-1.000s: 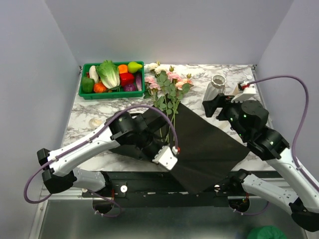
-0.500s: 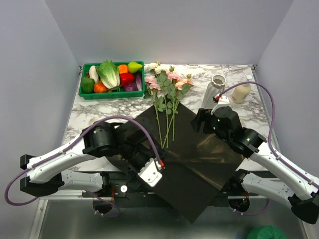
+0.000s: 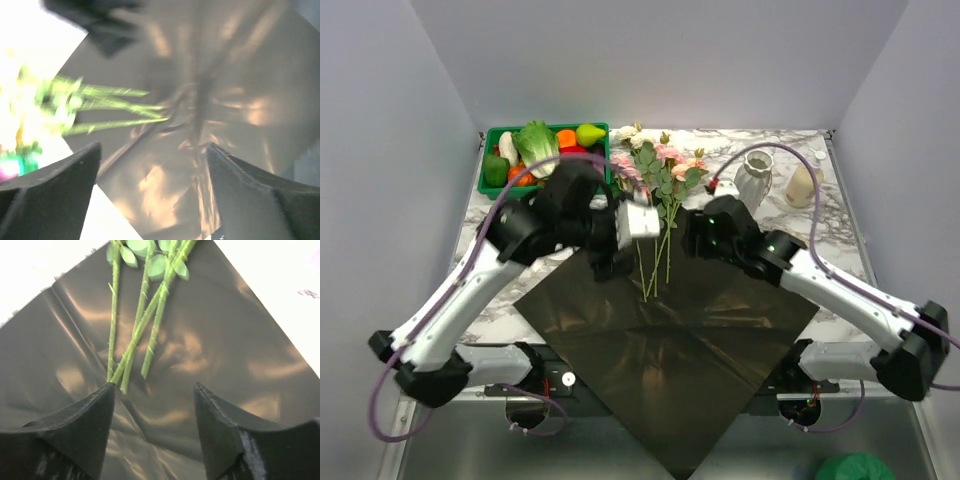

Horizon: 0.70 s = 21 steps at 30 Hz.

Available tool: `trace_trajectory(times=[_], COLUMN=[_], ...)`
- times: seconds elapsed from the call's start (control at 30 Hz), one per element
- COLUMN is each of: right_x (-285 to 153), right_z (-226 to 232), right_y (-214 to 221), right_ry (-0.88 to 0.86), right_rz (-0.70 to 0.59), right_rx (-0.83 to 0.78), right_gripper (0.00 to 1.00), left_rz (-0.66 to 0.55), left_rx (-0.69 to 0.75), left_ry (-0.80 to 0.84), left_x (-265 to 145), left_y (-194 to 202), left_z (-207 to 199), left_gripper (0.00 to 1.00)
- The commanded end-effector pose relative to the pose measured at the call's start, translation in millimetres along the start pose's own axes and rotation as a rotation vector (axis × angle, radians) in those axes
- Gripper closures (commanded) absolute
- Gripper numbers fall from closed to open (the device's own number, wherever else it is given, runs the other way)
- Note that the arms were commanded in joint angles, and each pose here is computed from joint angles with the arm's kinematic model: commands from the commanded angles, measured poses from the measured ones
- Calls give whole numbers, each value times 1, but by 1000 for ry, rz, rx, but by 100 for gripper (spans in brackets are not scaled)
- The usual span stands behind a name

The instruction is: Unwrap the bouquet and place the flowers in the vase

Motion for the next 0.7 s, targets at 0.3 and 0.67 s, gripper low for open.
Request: trace_trajectory(times=[0.3,0.67], right_x=[132,213], right_z=[46,26], right_y=[-79,-65], right_ry=[-12,74], right_rz=[12,87], right_rx=[-40,-63], right_gripper=[49,53], left_rz=[179,333], left_rx=[-595,-735], left_ry=[-397,-422], left_x=[-17,-7], left_y=[137,188], left_z=[93,67], left_gripper=[23,20])
Point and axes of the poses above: each gripper's point midway between its finger pads, its own x axis out along the fingers, its own z axis along the line the jaws close on, y = z × x, the point moved 6 cm from there along -x, back along the fingers, and after that the axes turned 8 degrees about x, right-handed, at the moved point
